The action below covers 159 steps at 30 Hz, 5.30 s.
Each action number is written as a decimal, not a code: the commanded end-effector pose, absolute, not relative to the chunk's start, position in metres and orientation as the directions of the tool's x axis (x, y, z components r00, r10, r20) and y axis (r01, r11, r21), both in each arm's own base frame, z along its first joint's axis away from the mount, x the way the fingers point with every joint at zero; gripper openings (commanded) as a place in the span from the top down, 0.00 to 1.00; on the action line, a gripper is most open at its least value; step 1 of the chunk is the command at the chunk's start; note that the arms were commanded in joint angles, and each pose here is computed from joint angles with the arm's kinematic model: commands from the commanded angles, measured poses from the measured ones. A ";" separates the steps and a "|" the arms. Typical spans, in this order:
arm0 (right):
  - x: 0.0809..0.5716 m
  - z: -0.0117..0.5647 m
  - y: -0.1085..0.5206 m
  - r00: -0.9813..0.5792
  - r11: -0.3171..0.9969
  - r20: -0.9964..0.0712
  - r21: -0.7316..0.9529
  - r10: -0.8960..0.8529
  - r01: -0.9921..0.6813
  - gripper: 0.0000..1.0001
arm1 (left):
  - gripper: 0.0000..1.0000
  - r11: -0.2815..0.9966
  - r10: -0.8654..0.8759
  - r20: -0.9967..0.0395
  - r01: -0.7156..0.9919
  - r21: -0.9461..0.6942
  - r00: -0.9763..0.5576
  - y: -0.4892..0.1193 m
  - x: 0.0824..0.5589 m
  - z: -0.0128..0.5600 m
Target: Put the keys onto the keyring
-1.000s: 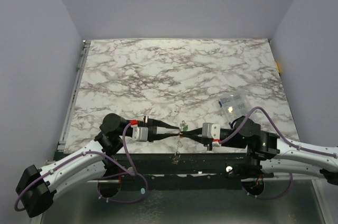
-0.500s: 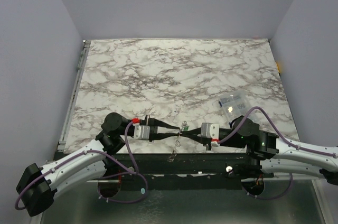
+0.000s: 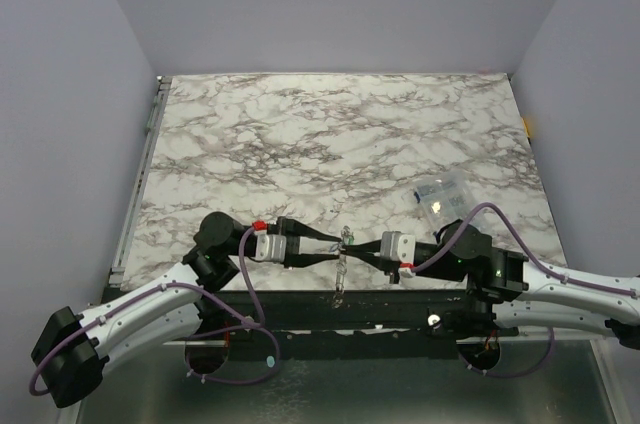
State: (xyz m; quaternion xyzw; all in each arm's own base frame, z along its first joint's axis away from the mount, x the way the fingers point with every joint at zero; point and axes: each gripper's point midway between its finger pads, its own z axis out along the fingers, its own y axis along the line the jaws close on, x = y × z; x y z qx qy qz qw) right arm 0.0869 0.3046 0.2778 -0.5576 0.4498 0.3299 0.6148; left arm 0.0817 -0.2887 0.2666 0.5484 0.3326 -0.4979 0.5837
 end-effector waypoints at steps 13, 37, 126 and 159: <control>0.088 0.295 0.312 0.398 0.173 -0.916 -0.400 -0.051 -0.900 0.99 | 0.96 -0.059 -0.261 -0.916 0.942 0.330 0.304 -0.289 0.083 0.288; 0.090 0.299 0.310 0.410 0.192 -0.911 -0.410 -0.041 -0.892 0.99 | 0.96 -0.086 -0.259 -0.915 0.936 0.342 0.310 -0.289 0.080 0.285; 0.075 0.087 0.192 -0.892 0.904 -0.376 0.421 0.252 0.078 0.36 | 0.74 0.534 0.219 -0.806 0.759 -0.372 -0.549 -0.290 0.160 0.151; 0.132 0.171 0.112 -0.575 0.832 -0.644 0.539 0.505 0.128 0.20 | 0.45 0.900 0.270 -0.460 0.391 -0.191 -0.846 -0.337 0.067 0.014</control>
